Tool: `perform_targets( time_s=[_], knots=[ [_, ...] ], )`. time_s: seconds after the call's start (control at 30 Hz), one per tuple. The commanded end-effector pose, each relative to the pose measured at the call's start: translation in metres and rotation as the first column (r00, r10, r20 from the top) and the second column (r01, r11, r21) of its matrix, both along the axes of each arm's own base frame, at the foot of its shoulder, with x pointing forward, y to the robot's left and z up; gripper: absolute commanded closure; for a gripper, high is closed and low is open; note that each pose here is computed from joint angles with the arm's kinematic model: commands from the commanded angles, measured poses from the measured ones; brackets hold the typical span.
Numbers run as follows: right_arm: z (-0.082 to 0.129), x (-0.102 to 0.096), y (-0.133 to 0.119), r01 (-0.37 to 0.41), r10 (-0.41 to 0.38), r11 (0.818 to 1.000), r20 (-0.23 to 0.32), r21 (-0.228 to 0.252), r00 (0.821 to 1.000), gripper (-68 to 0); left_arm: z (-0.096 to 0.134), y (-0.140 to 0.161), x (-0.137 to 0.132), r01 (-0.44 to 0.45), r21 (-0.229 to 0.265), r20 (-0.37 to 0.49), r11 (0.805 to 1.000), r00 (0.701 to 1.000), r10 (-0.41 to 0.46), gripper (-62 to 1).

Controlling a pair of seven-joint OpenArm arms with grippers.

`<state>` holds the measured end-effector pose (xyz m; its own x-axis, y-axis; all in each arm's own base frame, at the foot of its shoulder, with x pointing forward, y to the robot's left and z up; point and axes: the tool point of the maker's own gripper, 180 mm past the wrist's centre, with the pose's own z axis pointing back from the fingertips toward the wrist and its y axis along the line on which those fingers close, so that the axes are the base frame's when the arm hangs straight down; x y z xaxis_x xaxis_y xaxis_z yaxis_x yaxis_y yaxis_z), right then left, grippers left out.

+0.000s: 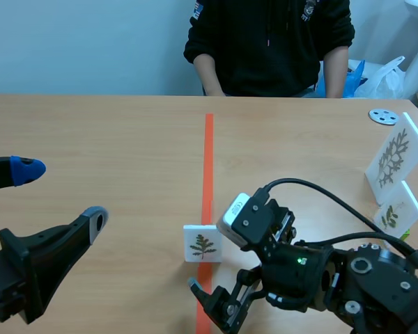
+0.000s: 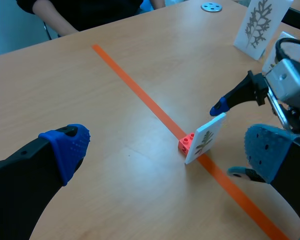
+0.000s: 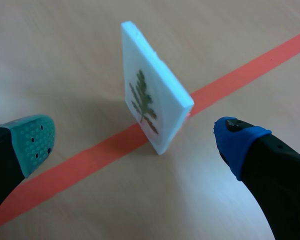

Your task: Sort the leaf by its shape. The table is split by an orange tape line. A compound leaf with several leaflets goes to the left side, a simple leaf with one blade goes to the right side. Return to the home posture when a red brick is placed on the table.

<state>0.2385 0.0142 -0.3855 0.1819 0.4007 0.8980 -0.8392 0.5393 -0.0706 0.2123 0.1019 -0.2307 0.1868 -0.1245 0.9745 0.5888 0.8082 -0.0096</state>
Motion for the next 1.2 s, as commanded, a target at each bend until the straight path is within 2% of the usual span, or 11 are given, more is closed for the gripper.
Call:
perform_targets(
  time_s=[0.0, 0.03, 0.17, 0.4, 0.6, 0.73, 1.07, 1.17],
  knots=[
    [0.013, 0.012, 0.006, -0.003, 0.001, 0.999, 0.049, 0.034, 0.999, -67.9, 0.01, -0.006, 0.0, 0.01, -0.027, 0.027, 1.0, 1.0, -0.01, -62.3],
    [0.011, 0.011, 0.009, -0.011, 0.009, 0.999, 0.051, 0.032, 0.999, -67.9, 0.01, -0.006, 0.0, 0.01, -0.027, 0.027, 1.0, 1.0, -0.01, -62.3],
    [0.009, 0.014, 0.014, 0.004, -0.005, 1.0, 0.074, 0.021, 0.997, -56.3, 0.01, -0.006, 0.0, 0.01, -0.027, 0.027, 1.0, 1.0, -0.01, -62.3],
    [0.01, 0.011, 0.02, -0.012, 0.01, 1.0, 0.08, 0.028, 0.997, -37.9, 0.01, -0.006, 0.0, 0.01, -0.027, 0.027, 1.0, 1.0, -0.01, -62.3],
    [0.01, 0.01, 0.019, -0.014, 0.012, 1.0, 0.081, 0.024, 0.997, -27.8, 0.01, -0.006, 0.0, 0.01, -0.027, 0.027, 1.0, 1.0, -0.01, -62.3],
    [0.007, 0.01, 0.018, -0.017, 0.017, 1.0, 0.077, 0.004, 0.997, -19.2, 0.01, -0.006, 0.0, 0.01, -0.027, 0.027, 1.0, 1.0, -0.01, -62.3],
    [0.007, 0.01, 0.018, -0.017, 0.017, 1.0, 0.077, 0.004, 0.997, -3.3, 0.01, -0.006, 0.0, 0.01, -0.027, 0.027, 1.0, 1.0, -0.01, -62.3],
    [0.01, 0.011, 0.019, -0.015, 0.014, 1.0, 0.088, 0.016, 0.996, -1.5, 0.01, -0.006, 0.0, 0.01, -0.027, 0.027, 1.0, 1.0, -0.01, -62.3]
  ],
)
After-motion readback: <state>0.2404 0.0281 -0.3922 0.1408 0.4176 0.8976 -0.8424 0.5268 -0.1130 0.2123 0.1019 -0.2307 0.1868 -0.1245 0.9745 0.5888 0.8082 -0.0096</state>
